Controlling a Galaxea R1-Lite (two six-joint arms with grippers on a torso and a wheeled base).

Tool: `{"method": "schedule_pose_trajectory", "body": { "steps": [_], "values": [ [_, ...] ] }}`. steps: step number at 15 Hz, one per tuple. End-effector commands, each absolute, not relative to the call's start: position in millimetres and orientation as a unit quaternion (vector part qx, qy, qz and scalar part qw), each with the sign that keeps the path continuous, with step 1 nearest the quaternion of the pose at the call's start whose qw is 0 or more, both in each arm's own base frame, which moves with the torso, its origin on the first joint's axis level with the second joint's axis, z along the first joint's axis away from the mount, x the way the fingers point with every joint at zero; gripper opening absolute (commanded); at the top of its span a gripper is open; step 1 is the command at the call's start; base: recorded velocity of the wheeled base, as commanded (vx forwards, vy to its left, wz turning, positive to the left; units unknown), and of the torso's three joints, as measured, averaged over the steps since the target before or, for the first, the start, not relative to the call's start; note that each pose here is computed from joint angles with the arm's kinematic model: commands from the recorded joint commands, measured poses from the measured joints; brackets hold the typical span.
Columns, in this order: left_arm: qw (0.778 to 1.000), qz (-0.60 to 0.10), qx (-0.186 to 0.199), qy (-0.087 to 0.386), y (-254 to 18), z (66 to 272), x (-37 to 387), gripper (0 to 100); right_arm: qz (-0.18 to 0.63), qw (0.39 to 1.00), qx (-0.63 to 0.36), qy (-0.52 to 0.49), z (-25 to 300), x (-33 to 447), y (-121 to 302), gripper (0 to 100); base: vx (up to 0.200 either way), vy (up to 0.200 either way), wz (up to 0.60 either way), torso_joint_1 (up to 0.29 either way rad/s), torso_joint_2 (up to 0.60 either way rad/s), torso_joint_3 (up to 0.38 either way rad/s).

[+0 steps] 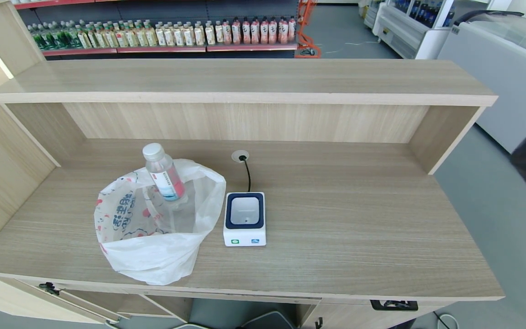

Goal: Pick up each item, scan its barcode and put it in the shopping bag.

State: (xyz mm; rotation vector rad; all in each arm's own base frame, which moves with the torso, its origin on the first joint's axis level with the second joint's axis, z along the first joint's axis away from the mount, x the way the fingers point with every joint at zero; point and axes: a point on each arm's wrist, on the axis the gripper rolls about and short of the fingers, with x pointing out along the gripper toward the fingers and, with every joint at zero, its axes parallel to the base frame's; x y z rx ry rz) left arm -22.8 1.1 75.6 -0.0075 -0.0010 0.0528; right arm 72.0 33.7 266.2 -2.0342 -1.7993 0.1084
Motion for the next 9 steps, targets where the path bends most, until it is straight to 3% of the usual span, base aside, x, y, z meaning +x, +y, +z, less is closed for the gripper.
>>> {"method": "schedule_pose_trajectory", "body": {
  "steps": [1,9],
  "values": [
    [1.000,0.027,-0.004,-0.001,1.1,75.6,-22.8,100,0.045,0.207,-0.725,-0.656,266.1,64.1,32.7,0,0.000,0.000,0.00,0.000,0.00,0.000],
    [1.000,0.027,-0.004,-0.001,1.1,75.6,-22.8,100,0.102,0.224,-0.708,-0.663,259.4,62.5,32.9,0,0.000,0.000,0.00,0.000,0.00,0.000]
  ]
}}
